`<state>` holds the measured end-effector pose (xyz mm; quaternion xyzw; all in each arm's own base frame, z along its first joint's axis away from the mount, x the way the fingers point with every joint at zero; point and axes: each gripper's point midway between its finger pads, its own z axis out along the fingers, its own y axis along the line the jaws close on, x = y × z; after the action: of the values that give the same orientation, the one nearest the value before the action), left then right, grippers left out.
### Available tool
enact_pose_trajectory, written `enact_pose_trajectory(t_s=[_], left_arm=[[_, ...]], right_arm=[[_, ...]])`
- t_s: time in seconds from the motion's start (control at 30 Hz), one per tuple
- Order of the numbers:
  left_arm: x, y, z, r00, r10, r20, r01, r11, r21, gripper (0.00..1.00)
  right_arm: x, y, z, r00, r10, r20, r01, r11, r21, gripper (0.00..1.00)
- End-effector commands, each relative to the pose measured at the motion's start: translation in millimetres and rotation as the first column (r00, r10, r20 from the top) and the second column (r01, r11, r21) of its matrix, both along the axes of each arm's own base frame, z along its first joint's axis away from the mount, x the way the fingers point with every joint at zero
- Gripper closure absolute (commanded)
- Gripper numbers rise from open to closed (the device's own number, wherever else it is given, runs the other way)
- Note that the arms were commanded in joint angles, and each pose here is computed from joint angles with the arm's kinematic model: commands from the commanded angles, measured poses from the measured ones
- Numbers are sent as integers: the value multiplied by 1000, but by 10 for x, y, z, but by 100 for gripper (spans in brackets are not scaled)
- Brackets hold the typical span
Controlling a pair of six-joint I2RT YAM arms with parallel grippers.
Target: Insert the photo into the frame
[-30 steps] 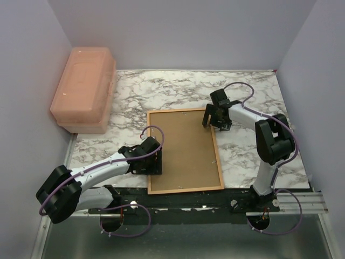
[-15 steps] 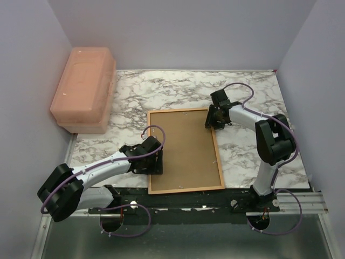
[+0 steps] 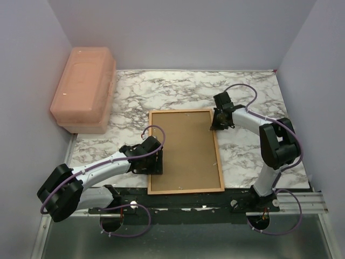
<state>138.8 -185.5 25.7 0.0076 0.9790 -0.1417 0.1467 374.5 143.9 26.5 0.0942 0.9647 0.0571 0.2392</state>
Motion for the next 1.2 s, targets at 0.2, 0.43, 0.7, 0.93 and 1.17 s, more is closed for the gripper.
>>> enact_pose_trajectory(t_s=[0.2,0.43,0.7,0.93,1.17], left_arm=[[-140,-307,118,999,-52,7,52,992,-119,33],[-180,-351,176,998,-49,28,52,991,-125,31],[119,-189,233,998,-7,68,10,999,-38,17],[710,-51,373,991,55,123,-48,997,-56,16],[1299,-91,435,987,89,136,-82,995,-56,19]], right_arm=[[-763,-361,-116,989,-75,-127,62,993,-103,99],[-879,-466,-66,991,-84,-102,72,990,-124,82],[-850,-393,-42,992,-63,-109,53,994,-95,32],[-981,-217,26,993,-58,-98,63,997,46,10],[-1092,-184,0,993,-51,-107,60,995,83,9]])
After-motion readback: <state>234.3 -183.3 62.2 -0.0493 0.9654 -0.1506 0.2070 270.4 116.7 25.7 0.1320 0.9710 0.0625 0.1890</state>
